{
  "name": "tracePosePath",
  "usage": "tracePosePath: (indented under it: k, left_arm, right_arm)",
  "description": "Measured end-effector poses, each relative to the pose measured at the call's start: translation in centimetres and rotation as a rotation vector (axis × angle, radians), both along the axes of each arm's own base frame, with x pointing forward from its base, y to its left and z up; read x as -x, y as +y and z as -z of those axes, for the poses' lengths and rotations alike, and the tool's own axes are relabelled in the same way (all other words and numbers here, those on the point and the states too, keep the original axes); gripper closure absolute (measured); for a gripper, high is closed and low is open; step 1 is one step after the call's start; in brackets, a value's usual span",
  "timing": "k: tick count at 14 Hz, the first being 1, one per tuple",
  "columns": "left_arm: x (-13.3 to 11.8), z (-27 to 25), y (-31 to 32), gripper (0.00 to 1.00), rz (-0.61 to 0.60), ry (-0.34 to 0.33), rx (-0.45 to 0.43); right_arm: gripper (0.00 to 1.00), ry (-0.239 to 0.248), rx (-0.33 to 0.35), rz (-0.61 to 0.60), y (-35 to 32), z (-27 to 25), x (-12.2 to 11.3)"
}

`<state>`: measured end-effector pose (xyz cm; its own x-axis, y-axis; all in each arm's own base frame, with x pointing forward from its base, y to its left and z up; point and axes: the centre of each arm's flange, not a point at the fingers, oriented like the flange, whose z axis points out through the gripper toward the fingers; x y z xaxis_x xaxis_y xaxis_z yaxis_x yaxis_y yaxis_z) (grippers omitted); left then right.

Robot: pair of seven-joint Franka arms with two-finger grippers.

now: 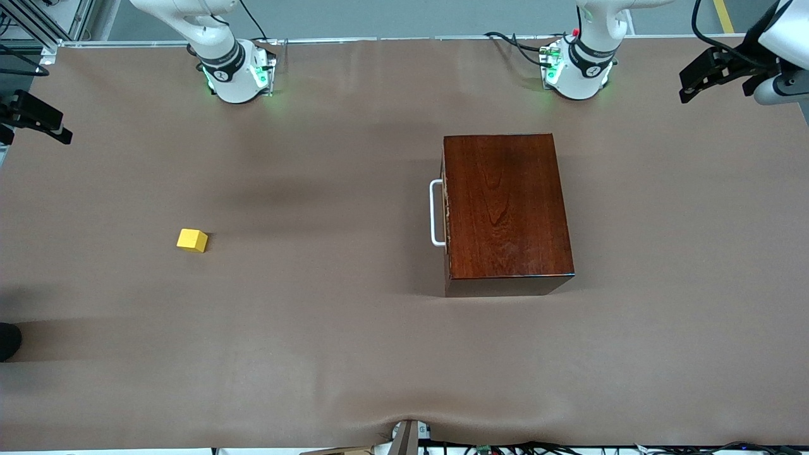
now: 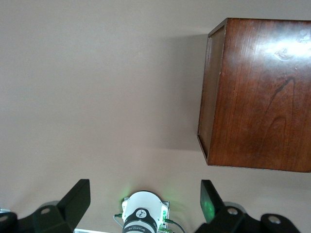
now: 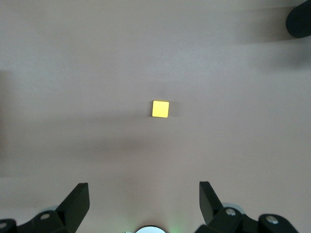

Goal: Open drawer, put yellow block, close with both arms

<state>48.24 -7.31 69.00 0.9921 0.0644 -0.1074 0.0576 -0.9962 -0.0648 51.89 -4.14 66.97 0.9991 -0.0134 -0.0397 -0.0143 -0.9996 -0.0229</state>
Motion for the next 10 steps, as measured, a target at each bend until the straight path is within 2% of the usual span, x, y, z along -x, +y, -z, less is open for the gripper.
tracePosePath:
  k: [4,10]
  left_arm:
    - [-1.5,0.4,-3.8,0.00,0.005,-0.005,0.004]
    - [-4.3,6.0,-18.3,0.00,-0.053,0.005,0.000]
  right_arm:
    - [0.00,0.001,0.000,0.001,0.0,0.0,0.0]
    - [0.00,0.011,-0.001,0.002,-0.1,0.5,-0.2]
